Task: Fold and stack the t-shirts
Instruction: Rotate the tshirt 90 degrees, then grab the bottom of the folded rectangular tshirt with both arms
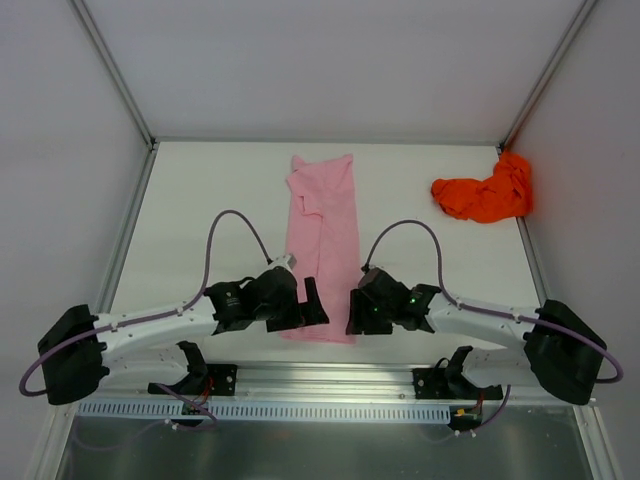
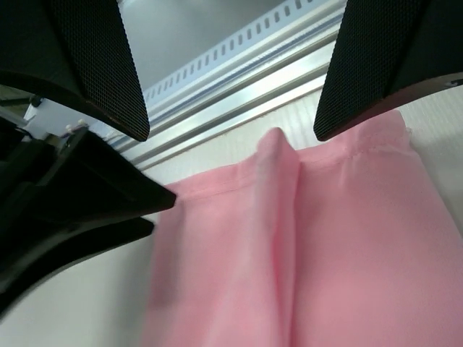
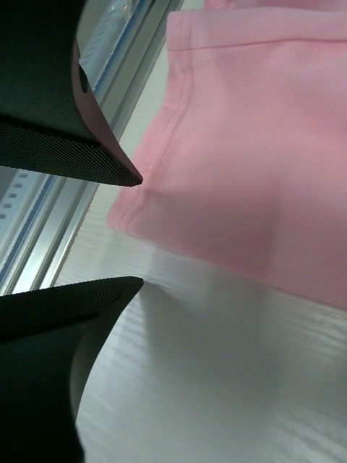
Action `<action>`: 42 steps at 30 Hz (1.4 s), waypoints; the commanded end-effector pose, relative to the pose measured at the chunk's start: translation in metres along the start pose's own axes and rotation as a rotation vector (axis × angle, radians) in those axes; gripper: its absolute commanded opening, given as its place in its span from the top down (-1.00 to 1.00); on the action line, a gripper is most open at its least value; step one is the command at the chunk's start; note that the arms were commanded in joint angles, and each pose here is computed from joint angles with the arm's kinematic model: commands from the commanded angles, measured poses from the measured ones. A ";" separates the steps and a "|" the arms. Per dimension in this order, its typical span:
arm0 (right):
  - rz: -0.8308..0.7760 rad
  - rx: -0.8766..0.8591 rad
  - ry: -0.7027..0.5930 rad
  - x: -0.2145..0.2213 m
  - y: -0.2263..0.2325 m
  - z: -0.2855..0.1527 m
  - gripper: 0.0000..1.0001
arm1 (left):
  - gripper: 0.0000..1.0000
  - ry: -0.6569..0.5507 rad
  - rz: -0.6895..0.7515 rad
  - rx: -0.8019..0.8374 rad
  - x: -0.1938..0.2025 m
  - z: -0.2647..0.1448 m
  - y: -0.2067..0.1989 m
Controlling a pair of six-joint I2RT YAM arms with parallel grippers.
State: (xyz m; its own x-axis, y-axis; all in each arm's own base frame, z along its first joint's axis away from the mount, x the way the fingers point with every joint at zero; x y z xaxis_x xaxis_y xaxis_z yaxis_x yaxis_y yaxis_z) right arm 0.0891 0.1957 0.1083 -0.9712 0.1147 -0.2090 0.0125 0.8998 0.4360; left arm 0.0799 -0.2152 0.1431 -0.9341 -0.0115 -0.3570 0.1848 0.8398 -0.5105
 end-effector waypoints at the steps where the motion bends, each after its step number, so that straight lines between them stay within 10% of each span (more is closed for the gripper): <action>1: -0.016 0.021 -0.001 0.006 -0.010 -0.018 -0.14 | -0.96 -0.144 0.091 -0.058 -0.021 -0.038 -0.010; 11: 0.094 -0.069 -0.030 0.016 -0.021 -0.007 -0.13 | -0.22 -0.154 0.019 -0.192 -0.007 -0.032 0.044; 42: 0.245 0.144 0.069 0.040 -0.046 0.010 -0.14 | -0.03 0.057 -0.127 -0.112 0.024 0.013 0.079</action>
State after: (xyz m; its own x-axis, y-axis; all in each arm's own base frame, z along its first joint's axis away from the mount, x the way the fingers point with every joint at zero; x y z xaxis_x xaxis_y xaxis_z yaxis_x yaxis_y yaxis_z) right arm 0.0789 0.2030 0.1009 -0.9374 0.3328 -0.1024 0.2072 0.7694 0.6042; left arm 0.0872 -0.1673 0.0992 -0.9348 -0.1211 -0.3339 0.0733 0.8541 -0.5150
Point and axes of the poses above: each gripper's point midway between its finger pads, its own z axis out along the fingers, its own y axis along the line the jaws close on, x = y × z, the point moved 10 cm from there along -z, back along the fingers, and after that the axes turned 10 degrees about z, right-handed, at the moved point
